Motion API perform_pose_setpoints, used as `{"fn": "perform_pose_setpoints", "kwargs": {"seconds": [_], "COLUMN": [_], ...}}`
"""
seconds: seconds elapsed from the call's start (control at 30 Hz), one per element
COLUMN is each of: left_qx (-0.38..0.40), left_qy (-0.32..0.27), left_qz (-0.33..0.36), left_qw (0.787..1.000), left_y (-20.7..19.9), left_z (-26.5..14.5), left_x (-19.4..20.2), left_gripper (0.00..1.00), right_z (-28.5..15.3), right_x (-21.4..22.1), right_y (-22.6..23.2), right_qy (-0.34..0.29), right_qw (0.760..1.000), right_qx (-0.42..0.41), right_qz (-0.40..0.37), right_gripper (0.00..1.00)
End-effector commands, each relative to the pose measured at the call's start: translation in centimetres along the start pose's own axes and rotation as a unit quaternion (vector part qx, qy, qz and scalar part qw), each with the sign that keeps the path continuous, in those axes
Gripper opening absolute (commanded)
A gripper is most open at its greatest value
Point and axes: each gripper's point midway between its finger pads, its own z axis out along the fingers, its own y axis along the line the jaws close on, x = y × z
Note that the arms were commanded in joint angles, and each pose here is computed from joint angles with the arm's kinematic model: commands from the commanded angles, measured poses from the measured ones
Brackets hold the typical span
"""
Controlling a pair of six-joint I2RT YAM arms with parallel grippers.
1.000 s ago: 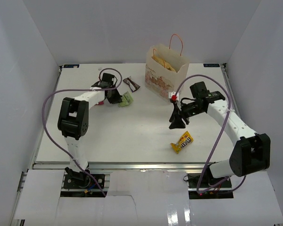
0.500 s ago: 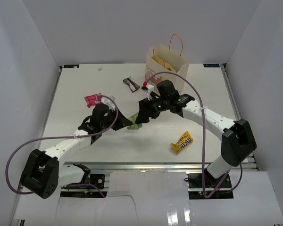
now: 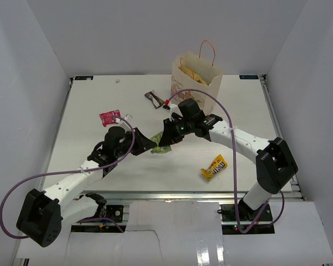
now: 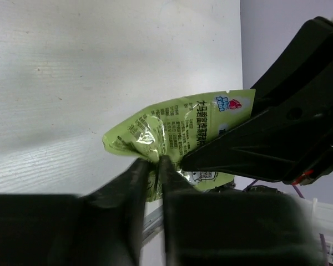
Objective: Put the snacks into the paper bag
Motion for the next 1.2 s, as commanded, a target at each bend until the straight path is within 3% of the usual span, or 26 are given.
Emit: {"fn": "perform_pose_setpoints", "kwargs": {"seconds": [0.0, 0.07, 0.1, 0.23, 0.37, 0.43, 0.57, 0.67, 0.9, 1.17], "left_qx": [0.003, -0.004, -0.005, -0.038, -0.05, -0.072, -0.093, -0.098, -0.125, -0.184], "left_qy": [-0.012, -0.023, -0.029, -0.09, -0.142, -0.152, -0.152, -0.144, -0.145, -0.126], "left_qz": [0.0, 0.015, 0.025, 0.082, 0.107, 0.113, 0.106, 0.094, 0.089, 0.072], "left_qw": [1.0, 1.0, 0.999, 0.992, 0.983, 0.979, 0.978, 0.98, 0.977, 0.972], "left_y": [-0.5, -1.0, -1.5, -2.4, -3.2, -2.4, -0.8, 0.1, 1.2, 3.8], "left_z": [-0.6, -1.1, -1.4, -4.3, -7.1, -7.9, -8.6, -8.6, -9.1, -8.6], "left_x": [-0.4, -1.3, -1.8, -4.8, -6.7, -6.9, -6.1, -5.2, -5.0, -4.3], "left_gripper": [0.34, 0.63, 0.68, 0.8, 0.87, 0.89, 0.89, 0.89, 0.9, 0.94], "right_z": [-2.0, -3.2, -4.0, -8.4, -14.8, -18.8, -26.0, -29.0, -28.2, -22.5], "right_x": [-2.9, -4.0, -4.6, -7.8, -12.5, -16.3, -23.2, -26.7, -30.7, -33.1], "right_y": [3.1, 3.6, 4.3, 3.8, 4.5, 5.5, 3.1, -0.6, -7.1, -12.6], "right_qy": [-0.047, -0.059, -0.058, -0.09, -0.158, -0.209, -0.294, -0.339, -0.35, -0.319], "right_qw": [0.995, 0.986, 0.981, 0.93, 0.888, 0.848, 0.818, 0.801, 0.791, 0.813], "right_qx": [-0.033, -0.04, -0.046, -0.019, 0.004, 0.042, 0.171, 0.273, 0.347, 0.327], "right_qz": [-0.077, -0.151, -0.182, -0.355, -0.432, -0.484, -0.464, -0.411, -0.362, -0.36], "right_gripper": [0.08, 0.08, 0.08, 0.08, 0.08, 0.08, 0.08, 0.08, 0.08, 0.1]}}
